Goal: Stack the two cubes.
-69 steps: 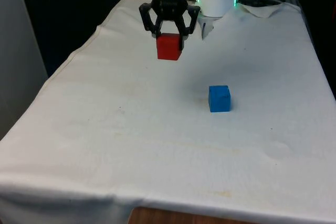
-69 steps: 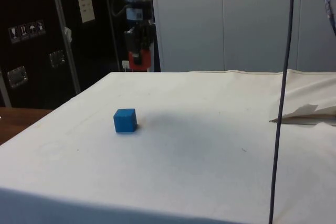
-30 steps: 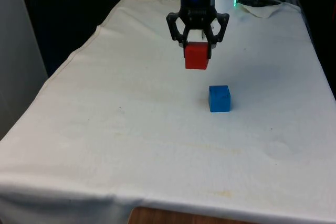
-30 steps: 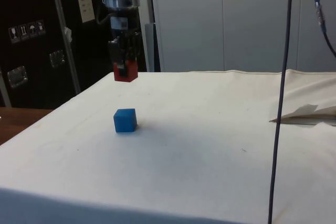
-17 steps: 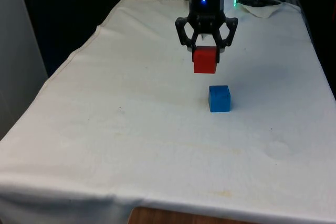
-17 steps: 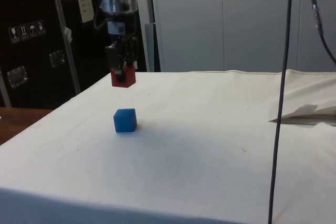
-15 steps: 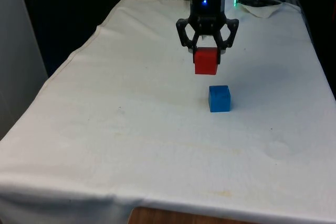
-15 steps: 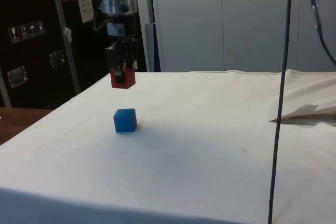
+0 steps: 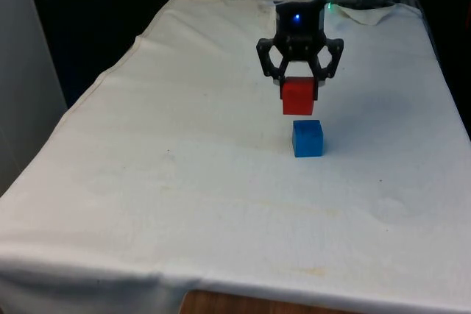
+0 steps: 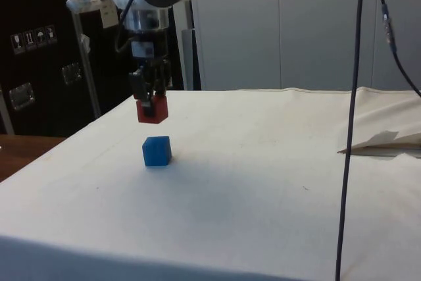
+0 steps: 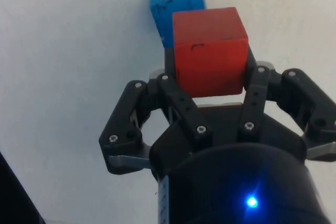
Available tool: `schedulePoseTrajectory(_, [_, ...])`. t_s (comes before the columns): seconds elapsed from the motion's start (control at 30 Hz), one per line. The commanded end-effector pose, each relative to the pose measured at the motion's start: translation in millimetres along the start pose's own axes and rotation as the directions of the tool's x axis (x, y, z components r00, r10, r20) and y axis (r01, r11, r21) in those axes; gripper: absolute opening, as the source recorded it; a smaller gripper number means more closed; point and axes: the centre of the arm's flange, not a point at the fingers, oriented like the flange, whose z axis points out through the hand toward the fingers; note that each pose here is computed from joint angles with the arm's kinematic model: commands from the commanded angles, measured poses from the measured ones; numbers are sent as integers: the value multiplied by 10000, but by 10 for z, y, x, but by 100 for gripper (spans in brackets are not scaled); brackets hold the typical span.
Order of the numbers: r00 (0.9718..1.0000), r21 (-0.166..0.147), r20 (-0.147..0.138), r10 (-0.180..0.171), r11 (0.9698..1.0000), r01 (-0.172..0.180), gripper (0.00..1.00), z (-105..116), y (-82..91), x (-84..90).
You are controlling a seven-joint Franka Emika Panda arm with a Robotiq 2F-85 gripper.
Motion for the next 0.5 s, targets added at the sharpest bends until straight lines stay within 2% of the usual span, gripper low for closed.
schedulePoseTrajectory(0.0, [10000,52,-37,23,10000,-23,2,39,-34,7])
schedulePoseTrajectory(0.47, [9999,115,101,-67,9999,66,2,249,-186,-23])
